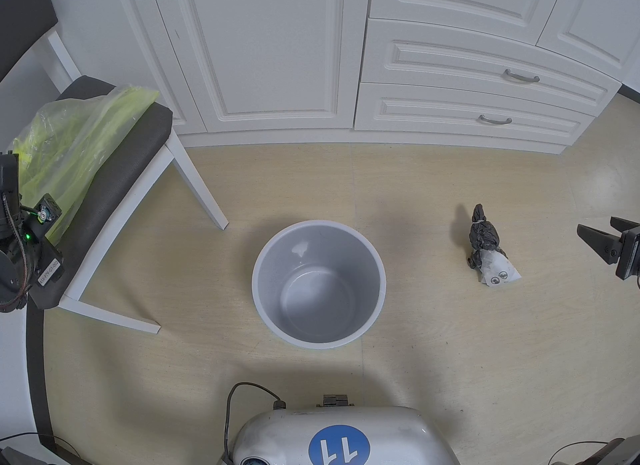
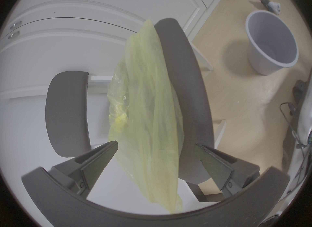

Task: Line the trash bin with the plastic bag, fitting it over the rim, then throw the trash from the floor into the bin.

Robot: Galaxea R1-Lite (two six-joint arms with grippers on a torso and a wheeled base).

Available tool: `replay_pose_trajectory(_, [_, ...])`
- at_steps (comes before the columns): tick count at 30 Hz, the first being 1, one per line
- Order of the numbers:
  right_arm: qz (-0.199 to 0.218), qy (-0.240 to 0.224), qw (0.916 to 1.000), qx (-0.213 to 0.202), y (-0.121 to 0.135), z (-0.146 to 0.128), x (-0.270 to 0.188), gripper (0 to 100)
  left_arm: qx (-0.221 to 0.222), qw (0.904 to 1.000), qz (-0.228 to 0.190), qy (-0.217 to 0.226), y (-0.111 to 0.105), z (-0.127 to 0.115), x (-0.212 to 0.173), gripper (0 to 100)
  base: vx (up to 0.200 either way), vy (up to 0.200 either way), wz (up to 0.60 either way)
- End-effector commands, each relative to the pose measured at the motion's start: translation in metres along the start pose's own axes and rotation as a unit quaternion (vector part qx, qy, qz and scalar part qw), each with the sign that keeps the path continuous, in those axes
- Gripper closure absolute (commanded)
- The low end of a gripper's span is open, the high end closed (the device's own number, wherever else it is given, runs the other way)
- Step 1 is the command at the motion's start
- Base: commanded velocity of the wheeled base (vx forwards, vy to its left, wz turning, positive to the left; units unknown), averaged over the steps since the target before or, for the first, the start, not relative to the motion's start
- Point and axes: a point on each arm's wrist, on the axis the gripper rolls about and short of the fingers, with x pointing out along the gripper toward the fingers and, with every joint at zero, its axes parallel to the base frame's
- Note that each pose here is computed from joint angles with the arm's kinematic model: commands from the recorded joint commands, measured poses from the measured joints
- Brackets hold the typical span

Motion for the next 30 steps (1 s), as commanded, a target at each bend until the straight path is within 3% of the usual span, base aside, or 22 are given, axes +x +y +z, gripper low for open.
replay_pose_trajectory(1, [0.000, 0.001, 1.0000, 0.000, -0.001, 0.000, 0.004, 0, 0.011, 0.9996, 0.008, 0.025, -0.003, -0.007, 0.010, 0, 0.000, 0.000, 0.00])
replay_pose_trajectory(13, [-0.014, -0.007, 0.9999, 0.001, -0.007, 0.000, 0.016, 0, 0.025, 0.9962, 0.074, 0.039, 0.014, -0.011, 0.026, 0, 0.000, 0.000, 0.00])
replay_pose_trajectory(30, [-0.011, -0.011, 0.9999, 0.000, -0.007, 0.001, 0.014, 0, 0.033, 0.9956, 0.079, 0.040, 0.005, -0.010, 0.037, 0, 0.000, 0.000, 0.00])
